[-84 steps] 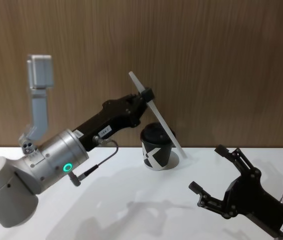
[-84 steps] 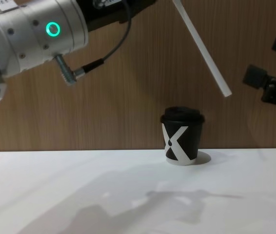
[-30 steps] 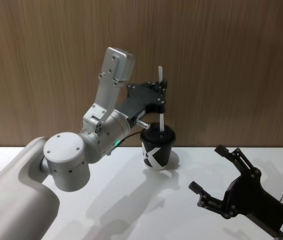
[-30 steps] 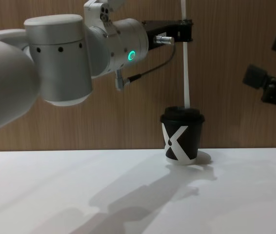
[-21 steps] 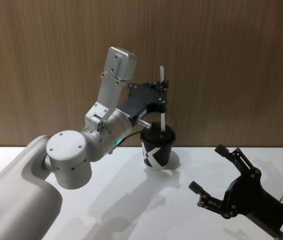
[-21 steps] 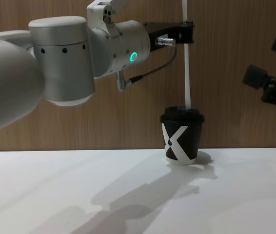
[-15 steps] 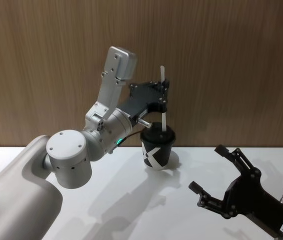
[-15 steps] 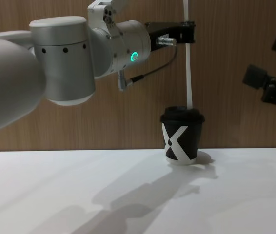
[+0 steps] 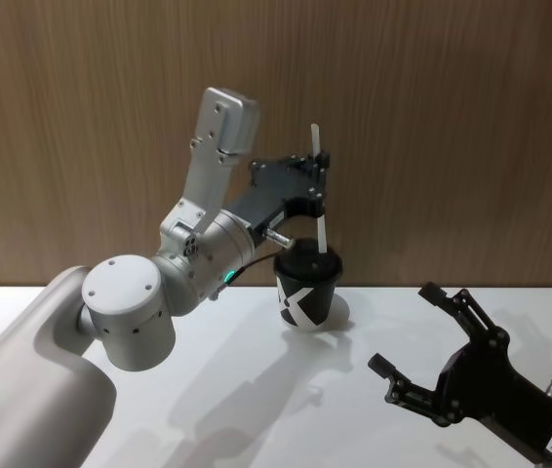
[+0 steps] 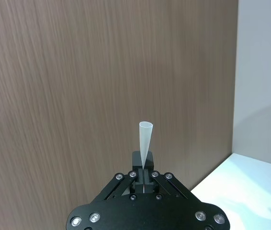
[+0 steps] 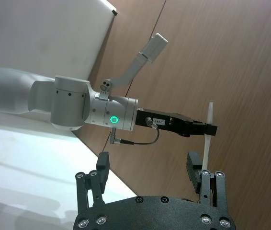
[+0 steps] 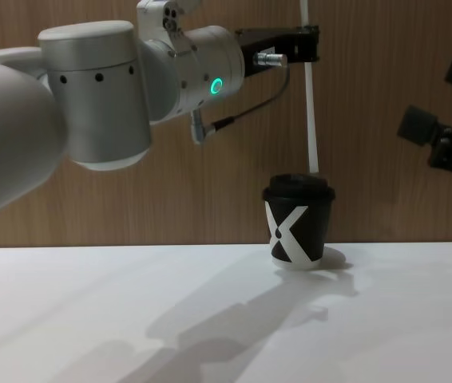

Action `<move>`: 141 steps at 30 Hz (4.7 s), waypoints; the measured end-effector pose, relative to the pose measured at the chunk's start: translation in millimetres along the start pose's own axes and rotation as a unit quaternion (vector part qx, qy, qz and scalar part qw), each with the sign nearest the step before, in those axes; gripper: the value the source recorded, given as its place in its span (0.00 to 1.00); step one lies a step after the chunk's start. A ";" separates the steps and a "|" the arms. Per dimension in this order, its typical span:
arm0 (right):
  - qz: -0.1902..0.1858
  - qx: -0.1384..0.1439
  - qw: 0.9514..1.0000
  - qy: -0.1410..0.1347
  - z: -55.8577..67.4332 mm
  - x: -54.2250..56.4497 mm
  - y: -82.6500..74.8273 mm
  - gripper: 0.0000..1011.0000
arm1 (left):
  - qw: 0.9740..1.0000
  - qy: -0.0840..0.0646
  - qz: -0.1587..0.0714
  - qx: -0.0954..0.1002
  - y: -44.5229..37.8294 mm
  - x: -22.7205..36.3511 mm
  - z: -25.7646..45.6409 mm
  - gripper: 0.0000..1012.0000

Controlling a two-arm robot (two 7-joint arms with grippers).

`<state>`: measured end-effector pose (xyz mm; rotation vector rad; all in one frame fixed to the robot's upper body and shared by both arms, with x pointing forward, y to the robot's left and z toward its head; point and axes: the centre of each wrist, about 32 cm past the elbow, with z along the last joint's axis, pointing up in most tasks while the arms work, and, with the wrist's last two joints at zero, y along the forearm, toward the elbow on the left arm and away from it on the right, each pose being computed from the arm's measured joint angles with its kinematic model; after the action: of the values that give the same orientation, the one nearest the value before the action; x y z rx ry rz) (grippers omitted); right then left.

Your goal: Pick up the straw with one hand, pass it to the other hand, and insert it into the cup.

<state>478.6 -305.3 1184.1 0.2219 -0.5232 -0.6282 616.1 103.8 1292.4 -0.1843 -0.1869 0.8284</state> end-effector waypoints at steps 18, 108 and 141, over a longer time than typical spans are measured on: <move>0.000 0.000 1.000 0.000 0.0 0.0 0.0 0.99 | 1.000 -0.003 0.007 0.002 4.4 -1.7 2.4 0.01; 0.000 0.000 1.000 0.000 0.0 0.0 0.0 0.99 | 0.999 0.005 0.016 0.036 -3.8 -3.0 -12.8 0.10; -0.011 0.002 1.000 0.012 3.6 2.7 5.4 0.99 | 0.999 0.009 0.017 0.030 8.5 -0.5 -18.8 0.99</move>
<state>481.2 -302.8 1190.1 0.2384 -0.4998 -0.6445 614.1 107.4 1272.2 -0.1399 -0.1415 0.8654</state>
